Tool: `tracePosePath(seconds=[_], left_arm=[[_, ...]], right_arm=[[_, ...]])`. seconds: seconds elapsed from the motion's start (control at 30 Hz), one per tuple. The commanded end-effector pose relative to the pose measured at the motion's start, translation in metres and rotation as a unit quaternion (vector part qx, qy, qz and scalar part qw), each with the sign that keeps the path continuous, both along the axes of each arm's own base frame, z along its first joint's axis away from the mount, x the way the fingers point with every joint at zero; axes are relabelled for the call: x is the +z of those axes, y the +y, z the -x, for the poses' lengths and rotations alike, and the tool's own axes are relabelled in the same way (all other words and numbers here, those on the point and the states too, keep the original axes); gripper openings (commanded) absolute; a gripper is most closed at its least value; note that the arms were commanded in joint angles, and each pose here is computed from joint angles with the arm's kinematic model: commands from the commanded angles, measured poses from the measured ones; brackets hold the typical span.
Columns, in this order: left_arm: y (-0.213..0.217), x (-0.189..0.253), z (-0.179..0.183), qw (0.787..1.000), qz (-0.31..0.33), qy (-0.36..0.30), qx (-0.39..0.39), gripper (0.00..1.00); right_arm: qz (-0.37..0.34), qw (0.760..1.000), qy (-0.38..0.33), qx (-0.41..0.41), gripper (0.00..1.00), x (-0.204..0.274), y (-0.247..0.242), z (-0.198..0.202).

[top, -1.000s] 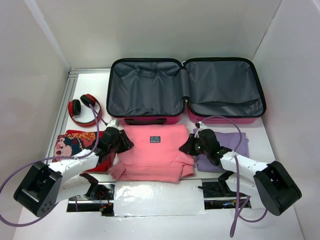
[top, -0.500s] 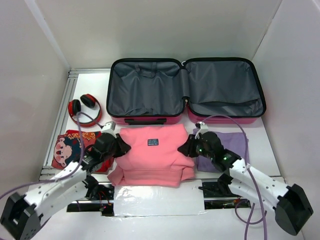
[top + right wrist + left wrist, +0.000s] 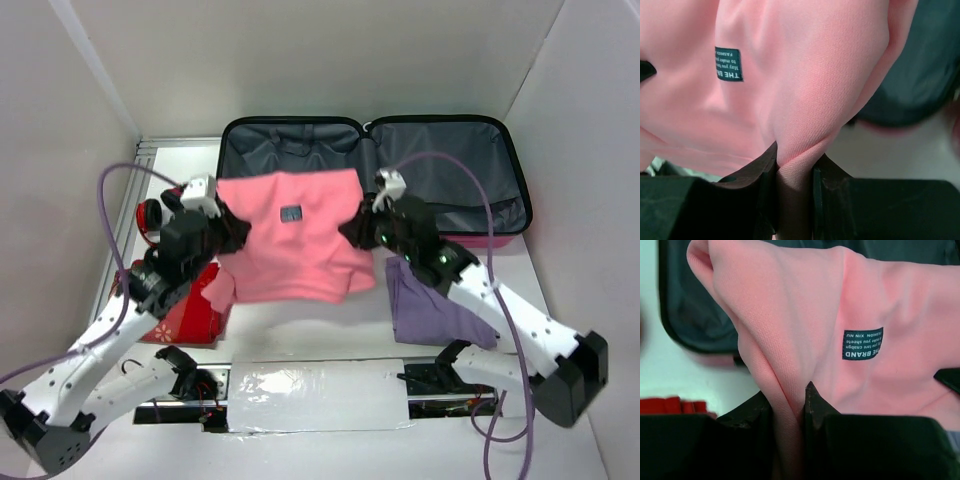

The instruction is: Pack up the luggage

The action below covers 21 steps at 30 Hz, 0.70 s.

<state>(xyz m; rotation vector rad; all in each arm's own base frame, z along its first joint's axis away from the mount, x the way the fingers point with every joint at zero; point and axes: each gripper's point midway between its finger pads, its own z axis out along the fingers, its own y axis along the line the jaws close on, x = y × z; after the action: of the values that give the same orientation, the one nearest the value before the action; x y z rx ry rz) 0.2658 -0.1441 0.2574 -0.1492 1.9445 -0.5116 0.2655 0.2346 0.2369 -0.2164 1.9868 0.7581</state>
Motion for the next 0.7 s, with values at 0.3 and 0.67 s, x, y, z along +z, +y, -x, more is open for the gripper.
tracePosePath(seconds=[0.3, 0.67], left_arm=[[0.041, 0.089, -0.178, 0.997, -0.011, -0.074, 0.004, 0.00], [0.044, -0.003, -0.268, 1.000, 0.009, -0.003, -0.016, 0.00]], right_arm=[[0.000, 0.994, -0.107, -0.009, 0.00, 0.076, 0.003, -0.184], [0.011, 0.999, -0.046, 0.011, 0.00, -0.002, -0.003, -0.278]])
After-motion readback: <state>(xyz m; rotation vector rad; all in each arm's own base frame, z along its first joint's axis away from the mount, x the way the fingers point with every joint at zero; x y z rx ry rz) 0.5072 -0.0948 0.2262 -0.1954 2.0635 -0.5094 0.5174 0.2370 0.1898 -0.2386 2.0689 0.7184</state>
